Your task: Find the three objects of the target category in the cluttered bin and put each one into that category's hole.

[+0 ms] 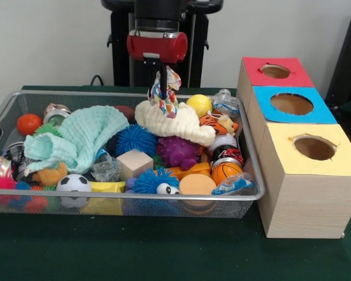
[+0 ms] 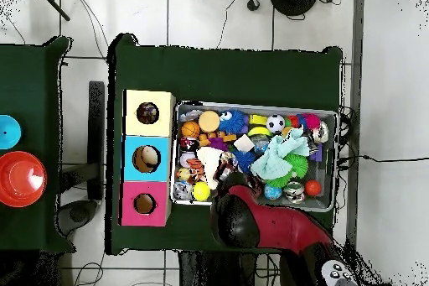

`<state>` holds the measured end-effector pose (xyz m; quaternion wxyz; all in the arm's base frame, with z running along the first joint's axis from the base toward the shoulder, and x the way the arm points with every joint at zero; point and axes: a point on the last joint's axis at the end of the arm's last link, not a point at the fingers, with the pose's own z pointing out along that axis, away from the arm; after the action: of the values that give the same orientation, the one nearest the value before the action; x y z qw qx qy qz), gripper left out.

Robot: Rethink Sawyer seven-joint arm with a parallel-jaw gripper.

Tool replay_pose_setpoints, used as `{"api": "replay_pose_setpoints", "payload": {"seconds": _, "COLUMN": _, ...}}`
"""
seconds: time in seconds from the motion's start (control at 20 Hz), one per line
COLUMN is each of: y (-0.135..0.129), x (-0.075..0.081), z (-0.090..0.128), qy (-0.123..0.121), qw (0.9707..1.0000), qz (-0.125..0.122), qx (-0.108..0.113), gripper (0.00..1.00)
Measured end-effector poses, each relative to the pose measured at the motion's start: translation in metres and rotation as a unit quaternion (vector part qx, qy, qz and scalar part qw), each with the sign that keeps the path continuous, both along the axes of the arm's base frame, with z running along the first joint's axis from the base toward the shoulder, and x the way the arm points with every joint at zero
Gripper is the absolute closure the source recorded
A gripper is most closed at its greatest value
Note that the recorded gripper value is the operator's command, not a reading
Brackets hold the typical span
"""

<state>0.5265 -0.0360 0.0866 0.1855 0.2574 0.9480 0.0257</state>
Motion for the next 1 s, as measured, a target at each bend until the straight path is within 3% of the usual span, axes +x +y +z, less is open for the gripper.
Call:
{"api": "replay_pose_setpoints", "payload": {"seconds": 0.2, "y": 0.012, "x": 0.017, "z": 0.017, "qy": -0.017, "qw": 0.9997, "qz": -0.014, "qx": 0.004, "gripper": 1.0}}
{"api": "replay_pose_setpoints", "payload": {"seconds": 0.45, "y": 0.036, "x": 0.027, "z": 0.023, "qy": -0.023, "qw": 0.9995, "qz": -0.017, "qx": 0.012, "gripper": 1.0}}
{"api": "replay_pose_setpoints", "payload": {"seconds": 0.6, "y": 0.068, "x": 0.039, "z": 0.026, "qy": -0.024, "qw": 0.9994, "qz": -0.017, "qx": 0.019, "gripper": 1.0}}
{"api": "replay_pose_setpoints", "payload": {"seconds": 1.0, "y": 0.121, "x": 0.063, "z": 0.024, "qy": -0.028, "qw": 0.9989, "qz": -0.027, "qx": 0.026, "gripper": 1.0}}
